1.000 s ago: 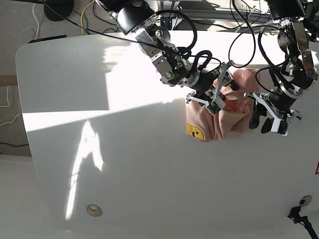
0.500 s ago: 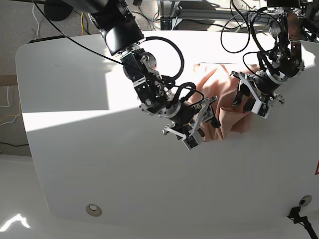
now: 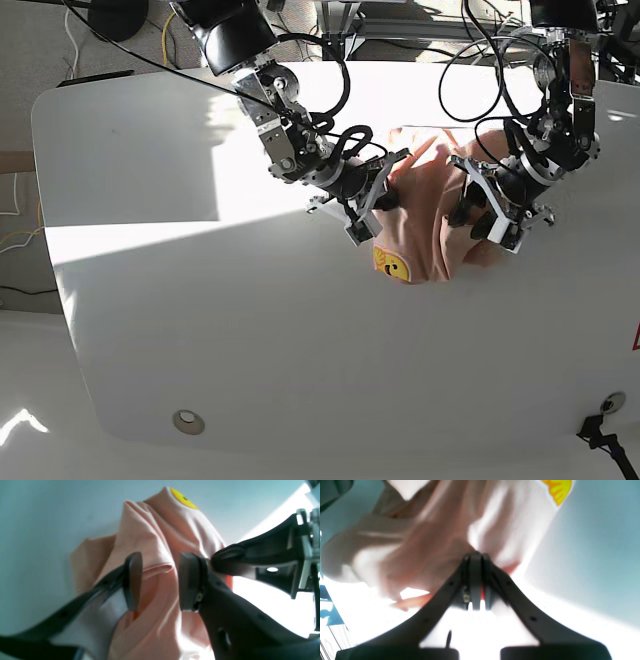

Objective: Fold the T-shirt properly
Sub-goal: 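Lift the bundled shirt with both grippers and press the folds together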

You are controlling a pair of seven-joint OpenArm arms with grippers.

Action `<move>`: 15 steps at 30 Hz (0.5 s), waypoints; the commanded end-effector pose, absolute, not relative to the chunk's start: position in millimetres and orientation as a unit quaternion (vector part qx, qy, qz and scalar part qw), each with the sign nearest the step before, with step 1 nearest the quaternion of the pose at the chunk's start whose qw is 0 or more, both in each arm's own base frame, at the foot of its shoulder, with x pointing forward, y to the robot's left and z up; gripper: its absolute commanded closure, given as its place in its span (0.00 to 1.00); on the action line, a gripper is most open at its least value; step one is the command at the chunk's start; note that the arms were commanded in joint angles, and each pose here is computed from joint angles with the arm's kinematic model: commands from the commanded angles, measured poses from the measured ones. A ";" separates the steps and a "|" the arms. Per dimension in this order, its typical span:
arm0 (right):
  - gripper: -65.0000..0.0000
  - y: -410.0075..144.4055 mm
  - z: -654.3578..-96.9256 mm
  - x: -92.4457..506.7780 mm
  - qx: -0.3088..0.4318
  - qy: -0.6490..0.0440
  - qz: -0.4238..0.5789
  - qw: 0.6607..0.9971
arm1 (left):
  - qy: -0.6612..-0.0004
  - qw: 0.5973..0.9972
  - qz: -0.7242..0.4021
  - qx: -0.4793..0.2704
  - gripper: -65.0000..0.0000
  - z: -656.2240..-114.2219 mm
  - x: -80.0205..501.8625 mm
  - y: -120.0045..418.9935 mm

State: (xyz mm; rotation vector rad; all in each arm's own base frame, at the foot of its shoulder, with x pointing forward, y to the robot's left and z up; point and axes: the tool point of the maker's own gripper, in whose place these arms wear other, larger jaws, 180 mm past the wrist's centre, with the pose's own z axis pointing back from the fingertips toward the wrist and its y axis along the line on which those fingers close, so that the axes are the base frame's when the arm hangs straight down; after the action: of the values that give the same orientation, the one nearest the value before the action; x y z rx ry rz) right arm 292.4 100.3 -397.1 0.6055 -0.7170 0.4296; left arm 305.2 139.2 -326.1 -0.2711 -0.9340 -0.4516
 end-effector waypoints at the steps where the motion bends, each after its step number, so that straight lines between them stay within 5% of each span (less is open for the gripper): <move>1: 1.00 100.5 -391.5 296.7 0.295 -0.354 0.207 0.863 | -0.439 0.857 -0.227 -0.146 0.66 -331.0 306.3 127.6; 8: 1.00 91.2 -400.6 289.6 0.293 -0.359 0.198 0.864 | -0.413 0.862 -0.243 -0.164 0.66 -349.6 308.6 111.3; 15: 1.00 90.0 -401.5 289.4 0.292 -0.359 0.198 0.865 | -0.402 0.880 -0.219 -0.125 0.66 -360.0 333.3 150.4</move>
State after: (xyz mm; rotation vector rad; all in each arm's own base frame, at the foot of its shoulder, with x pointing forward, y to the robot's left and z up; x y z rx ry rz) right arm 282.7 87.0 -411.8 0.5983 -0.7192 0.4099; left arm 322.7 137.6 -369.8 -0.2890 -0.8010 -0.4692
